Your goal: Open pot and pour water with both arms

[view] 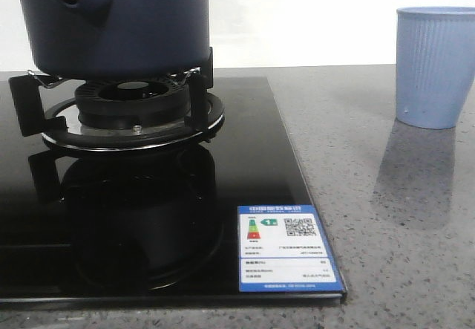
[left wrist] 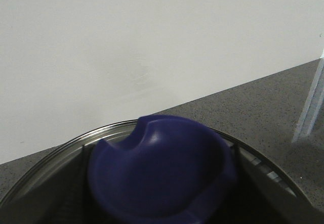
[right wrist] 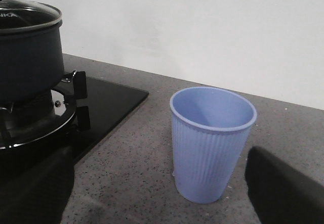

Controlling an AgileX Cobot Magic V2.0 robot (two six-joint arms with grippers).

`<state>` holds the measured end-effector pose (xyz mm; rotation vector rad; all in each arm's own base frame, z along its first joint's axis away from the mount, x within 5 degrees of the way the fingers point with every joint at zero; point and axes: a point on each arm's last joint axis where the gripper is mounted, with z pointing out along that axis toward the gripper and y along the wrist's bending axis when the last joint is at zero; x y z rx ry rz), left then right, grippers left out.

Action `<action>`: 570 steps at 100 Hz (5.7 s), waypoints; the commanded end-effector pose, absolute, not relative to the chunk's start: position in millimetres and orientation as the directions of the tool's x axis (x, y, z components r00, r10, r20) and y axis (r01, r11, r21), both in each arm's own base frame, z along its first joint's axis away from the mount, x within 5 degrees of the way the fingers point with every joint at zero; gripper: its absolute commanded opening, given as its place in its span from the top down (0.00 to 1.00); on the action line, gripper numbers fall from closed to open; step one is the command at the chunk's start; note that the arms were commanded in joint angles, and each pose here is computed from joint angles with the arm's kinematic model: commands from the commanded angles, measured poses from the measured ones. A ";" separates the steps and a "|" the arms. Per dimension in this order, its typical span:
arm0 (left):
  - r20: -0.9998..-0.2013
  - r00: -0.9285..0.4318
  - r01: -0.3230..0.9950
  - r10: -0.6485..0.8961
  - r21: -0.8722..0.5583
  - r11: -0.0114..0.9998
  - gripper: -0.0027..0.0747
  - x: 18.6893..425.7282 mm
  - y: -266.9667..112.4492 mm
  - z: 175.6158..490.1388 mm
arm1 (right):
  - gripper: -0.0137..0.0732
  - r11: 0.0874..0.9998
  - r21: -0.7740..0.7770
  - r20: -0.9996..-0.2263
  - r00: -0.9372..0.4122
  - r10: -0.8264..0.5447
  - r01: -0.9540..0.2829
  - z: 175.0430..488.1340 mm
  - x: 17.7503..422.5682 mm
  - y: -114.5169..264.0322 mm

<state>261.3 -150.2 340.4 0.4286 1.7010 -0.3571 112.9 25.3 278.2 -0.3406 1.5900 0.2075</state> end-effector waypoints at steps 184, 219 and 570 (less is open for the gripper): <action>-0.990 0.134 0.402 -0.047 0.011 0.916 0.27 211.4 -100.5 424.5 | 0.13 0.919 -0.064 -0.998 0.025 -0.059 -0.388 289.5 111.1 29.9; -0.981 0.183 0.371 -0.057 0.016 0.928 0.56 160.9 -64.4 451.8 | 0.36 0.890 -0.031 -0.998 0.064 -0.002 -0.454 298.9 108.5 37.0; -0.998 -0.012 0.106 -0.060 -0.060 0.993 0.99 54.4 -6.2 200.5 | 0.91 0.943 -0.147 -0.977 0.193 -0.091 -0.300 247.2 54.8 34.0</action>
